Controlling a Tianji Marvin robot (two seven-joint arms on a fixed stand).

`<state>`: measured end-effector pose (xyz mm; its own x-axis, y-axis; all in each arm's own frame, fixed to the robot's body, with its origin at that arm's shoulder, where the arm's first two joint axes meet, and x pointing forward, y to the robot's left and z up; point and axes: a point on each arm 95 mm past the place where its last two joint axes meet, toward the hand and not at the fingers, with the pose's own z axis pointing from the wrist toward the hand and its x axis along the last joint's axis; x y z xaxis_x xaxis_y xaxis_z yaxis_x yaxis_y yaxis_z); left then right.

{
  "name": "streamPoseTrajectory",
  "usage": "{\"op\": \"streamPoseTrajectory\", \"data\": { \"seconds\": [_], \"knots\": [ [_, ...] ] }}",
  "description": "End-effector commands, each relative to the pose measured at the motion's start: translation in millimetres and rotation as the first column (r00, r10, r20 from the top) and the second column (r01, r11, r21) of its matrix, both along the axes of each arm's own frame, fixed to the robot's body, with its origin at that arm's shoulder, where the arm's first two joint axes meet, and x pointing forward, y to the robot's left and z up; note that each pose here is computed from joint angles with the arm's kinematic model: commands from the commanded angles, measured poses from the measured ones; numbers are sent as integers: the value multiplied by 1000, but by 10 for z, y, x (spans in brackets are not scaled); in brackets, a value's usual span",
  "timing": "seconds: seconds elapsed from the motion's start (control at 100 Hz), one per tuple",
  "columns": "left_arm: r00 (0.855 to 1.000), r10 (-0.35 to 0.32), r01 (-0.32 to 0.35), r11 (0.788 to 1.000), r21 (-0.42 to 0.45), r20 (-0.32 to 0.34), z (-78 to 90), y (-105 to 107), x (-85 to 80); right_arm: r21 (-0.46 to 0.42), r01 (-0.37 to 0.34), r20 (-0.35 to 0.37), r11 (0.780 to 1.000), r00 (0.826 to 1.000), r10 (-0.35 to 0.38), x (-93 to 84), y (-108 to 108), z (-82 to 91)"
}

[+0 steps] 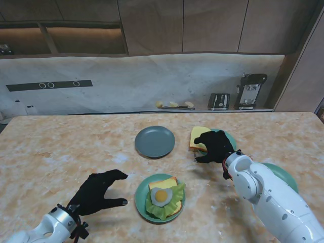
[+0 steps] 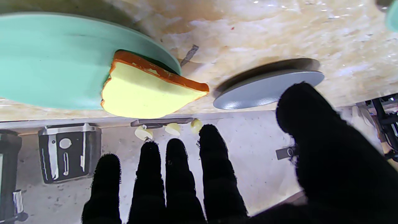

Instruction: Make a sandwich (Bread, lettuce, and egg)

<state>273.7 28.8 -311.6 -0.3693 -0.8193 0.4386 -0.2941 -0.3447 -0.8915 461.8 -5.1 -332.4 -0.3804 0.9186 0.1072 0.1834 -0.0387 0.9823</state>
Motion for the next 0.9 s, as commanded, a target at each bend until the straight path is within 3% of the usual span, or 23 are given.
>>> {"op": "streamPoseTrajectory", "data": {
  "seconds": [0.0, 0.57, 0.89],
  "knots": [
    [1000, -18, 18, 1000, 5, -14, -14, -20, -65, -23, 2, -12, 1000, 1000, -2, 37, -9, -39],
    [1000, -29, 29, 999, 26, -9, -1, -1, -72, -151, 7, 2, 989, 1000, -7, 361, 94, -279],
    [1000, -18, 18, 999, 39, -10, 2, 27, -38, -164, 16, 4, 986, 1000, -16, 479, 176, -366]
  ]
}}
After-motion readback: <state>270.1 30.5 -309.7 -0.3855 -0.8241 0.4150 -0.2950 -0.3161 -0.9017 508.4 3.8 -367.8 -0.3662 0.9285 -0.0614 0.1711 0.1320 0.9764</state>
